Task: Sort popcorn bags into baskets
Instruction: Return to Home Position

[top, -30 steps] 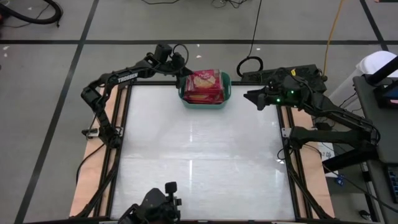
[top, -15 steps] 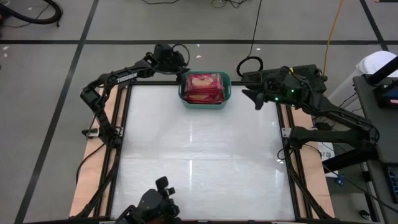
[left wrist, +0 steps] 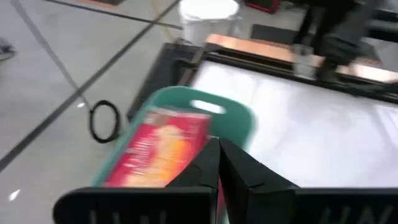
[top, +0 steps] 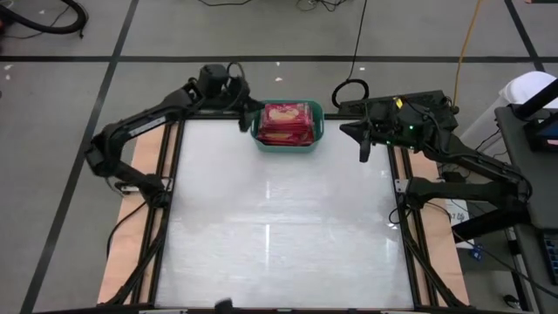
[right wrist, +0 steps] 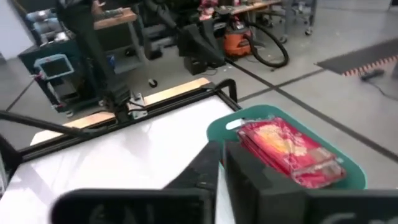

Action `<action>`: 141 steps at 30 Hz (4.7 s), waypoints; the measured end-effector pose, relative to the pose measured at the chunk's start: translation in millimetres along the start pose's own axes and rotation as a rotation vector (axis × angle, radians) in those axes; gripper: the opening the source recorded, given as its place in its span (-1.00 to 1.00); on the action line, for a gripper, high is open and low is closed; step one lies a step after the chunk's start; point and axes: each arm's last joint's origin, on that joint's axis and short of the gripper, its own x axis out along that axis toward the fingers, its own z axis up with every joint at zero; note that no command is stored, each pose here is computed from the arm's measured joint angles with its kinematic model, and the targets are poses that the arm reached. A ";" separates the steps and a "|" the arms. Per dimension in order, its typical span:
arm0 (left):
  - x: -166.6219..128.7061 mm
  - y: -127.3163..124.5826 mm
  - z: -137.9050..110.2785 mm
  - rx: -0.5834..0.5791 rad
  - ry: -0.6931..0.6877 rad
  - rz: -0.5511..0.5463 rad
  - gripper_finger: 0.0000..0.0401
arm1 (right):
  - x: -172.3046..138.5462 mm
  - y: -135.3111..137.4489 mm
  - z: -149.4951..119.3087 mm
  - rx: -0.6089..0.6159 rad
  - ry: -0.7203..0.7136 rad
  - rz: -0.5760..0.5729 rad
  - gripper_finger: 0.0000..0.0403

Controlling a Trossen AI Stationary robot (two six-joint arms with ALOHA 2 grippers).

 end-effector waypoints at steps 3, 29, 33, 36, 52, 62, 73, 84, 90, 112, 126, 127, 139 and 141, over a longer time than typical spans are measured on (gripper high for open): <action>-15.8 -29.3 5.7 -0.008 0.017 -0.055 -0.96 | -4.5 1.0 1.2 -0.034 -0.015 0.008 -0.96; -65.5 -155.1 -108.4 -0.161 -0.045 -0.125 -0.99 | 5.6 15.3 -58.7 -0.216 -0.127 0.128 -1.00; -62.4 -154.5 -145.1 -0.135 -0.018 -0.133 -0.99 | 16.2 10.6 -92.1 -0.218 -0.099 0.063 -1.00; -62.1 -152.4 -167.1 -0.112 -0.032 -0.166 -0.99 | 21.0 6.4 -116.7 -0.211 -0.112 0.016 -1.00; -71.2 -146.4 -197.0 0.204 -0.156 -0.165 -0.99 | 18.7 11.4 -185.8 -0.310 -0.102 -0.014 -1.00; -72.0 -158.8 -227.8 0.291 -0.200 -0.299 -1.00 | 13.2 29.7 -187.1 -0.330 -0.136 0.078 -1.00; -81.7 -155.7 -254.8 0.251 -0.370 -0.308 -1.00 | 9.8 35.6 -198.8 -0.346 -0.106 0.250 -1.00; -84.0 -151.9 -260.0 0.271 -0.328 -0.247 -1.00 | 5.7 31.5 -211.3 -0.356 -0.143 0.300 -1.00; -91.3 -149.8 -254.5 0.268 -0.406 -0.237 -1.00 | 0.3 30.3 -206.7 -0.353 -0.181 0.301 -1.00; -113.9 -141.3 -256.8 0.263 -0.507 -0.235 -1.00 | -32.8 19.3 -203.4 -0.459 -0.273 0.387 -1.00; -108.2 -128.3 -257.4 0.209 -0.459 -0.153 -0.98 | -34.7 9.9 -205.4 -0.394 -0.245 0.349 -1.00; -107.9 -128.0 -257.4 0.206 -0.456 -0.152 -0.98 | -34.5 9.2 -204.9 -0.385 -0.247 0.342 -1.00; -107.2 -127.8 -257.8 0.192 -0.447 -0.155 -0.97 | -33.1 6.6 -205.2 -0.283 -0.219 0.320 -1.00; -107.2 -127.8 -257.8 0.185 -0.446 -0.156 -0.96 | -33.3 6.7 -204.6 -0.283 -0.225 0.320 -1.00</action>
